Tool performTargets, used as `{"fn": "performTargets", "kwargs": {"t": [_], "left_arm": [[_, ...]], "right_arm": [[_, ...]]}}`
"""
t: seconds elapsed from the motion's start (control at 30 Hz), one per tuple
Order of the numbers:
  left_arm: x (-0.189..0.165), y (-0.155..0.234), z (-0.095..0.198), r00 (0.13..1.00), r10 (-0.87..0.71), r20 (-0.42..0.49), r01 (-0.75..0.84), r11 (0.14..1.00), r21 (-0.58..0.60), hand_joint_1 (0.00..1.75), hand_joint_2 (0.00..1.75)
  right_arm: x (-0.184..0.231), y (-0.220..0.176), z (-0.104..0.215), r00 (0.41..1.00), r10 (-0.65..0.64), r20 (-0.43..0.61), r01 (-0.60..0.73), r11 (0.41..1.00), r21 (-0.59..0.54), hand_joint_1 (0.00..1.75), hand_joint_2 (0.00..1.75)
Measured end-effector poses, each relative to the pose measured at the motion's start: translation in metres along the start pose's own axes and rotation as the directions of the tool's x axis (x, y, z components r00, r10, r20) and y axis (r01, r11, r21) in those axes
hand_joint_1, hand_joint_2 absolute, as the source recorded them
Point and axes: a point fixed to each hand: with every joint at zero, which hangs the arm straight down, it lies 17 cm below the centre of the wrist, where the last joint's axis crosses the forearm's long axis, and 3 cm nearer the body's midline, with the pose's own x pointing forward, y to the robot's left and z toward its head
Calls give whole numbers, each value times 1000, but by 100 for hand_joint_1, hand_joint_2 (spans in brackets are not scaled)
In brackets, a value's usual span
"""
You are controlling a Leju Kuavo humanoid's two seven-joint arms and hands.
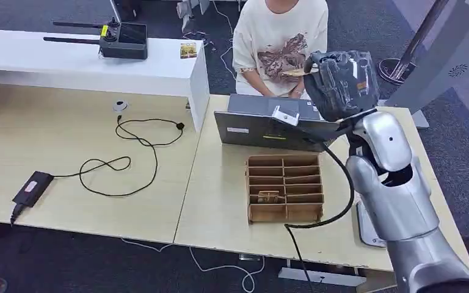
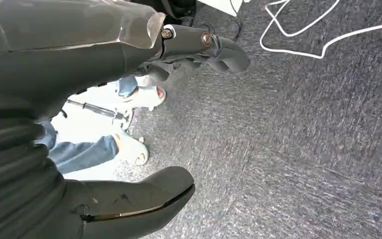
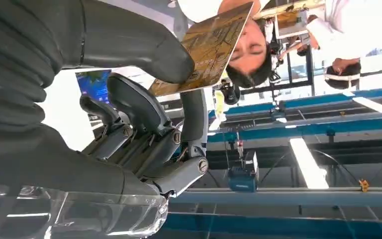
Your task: Pass the card to the sensor for recognition and then transmit it.
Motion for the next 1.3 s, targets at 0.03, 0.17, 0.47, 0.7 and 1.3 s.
{"fn": "performTargets", "kwargs": {"t": [0.03, 0.17, 0.47, 0.7, 1.3], "left_arm": [[0, 0, 0, 1000, 0, 0, 0, 1000, 0, 0, 175], [0, 0, 0, 1000, 0, 3, 0, 1000, 2, 0, 175], [0, 0, 0, 1000, 0, -1, 0, 1000, 1, 0, 175], [1, -1, 0, 1000, 0, 1, 0, 1000, 1, 0, 175], [1, 0, 0, 1000, 0, 4, 0, 1000, 3, 0, 175]], "right_arm": [[-2, -2, -4, 1000, -1, -3, 1, 1000, 1, 175, 175], [-10, -5, -21, 1000, -5, -17, 5, 1000, 31, 175, 175], [-19, -5, -55, 996, -56, -71, 63, 992, 107, 175, 175], [-10, -2, -67, 993, -92, -74, 102, 985, 136, 175, 175], [-36, 17, -69, 956, -80, -283, 162, 946, 281, 175, 175]]}}
